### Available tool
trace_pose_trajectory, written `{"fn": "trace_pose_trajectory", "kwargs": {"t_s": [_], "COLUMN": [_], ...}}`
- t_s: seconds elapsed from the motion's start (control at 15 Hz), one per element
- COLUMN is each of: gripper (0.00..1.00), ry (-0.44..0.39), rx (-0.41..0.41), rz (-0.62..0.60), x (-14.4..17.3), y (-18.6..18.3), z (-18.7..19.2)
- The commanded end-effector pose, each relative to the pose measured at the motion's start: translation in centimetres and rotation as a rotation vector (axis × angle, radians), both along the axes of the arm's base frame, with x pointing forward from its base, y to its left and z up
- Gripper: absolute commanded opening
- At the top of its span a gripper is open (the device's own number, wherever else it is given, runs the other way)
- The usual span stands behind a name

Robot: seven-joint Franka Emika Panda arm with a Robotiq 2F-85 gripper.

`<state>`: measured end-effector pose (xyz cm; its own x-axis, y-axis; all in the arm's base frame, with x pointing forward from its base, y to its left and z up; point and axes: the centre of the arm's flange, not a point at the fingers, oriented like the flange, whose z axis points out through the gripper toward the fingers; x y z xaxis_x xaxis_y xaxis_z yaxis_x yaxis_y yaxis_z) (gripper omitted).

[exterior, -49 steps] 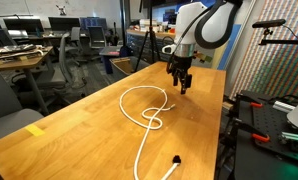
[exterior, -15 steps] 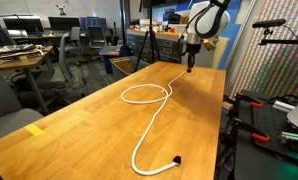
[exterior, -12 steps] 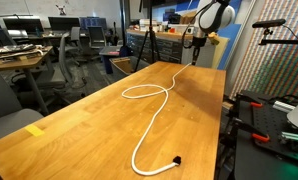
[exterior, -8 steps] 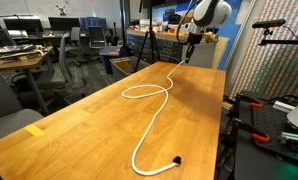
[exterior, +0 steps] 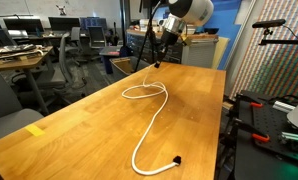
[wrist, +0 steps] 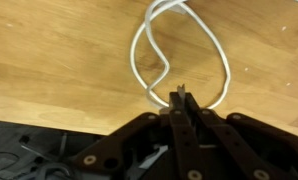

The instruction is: Pick the rope on the table

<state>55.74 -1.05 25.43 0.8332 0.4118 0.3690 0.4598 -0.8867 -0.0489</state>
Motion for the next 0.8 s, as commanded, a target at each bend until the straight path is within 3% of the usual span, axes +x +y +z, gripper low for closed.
{"fn": "trace_pose_trajectory", "kwargs": {"t_s": [0.0, 0.73], "gripper": [0.02, 0.02], "ry": [0.009, 0.127], "rx": [0.008, 0.094], "rz": [0.112, 0.300], "x": [3.0, 11.8], "y": [2.6, 10.2], "z": [-3.0, -4.5]}}
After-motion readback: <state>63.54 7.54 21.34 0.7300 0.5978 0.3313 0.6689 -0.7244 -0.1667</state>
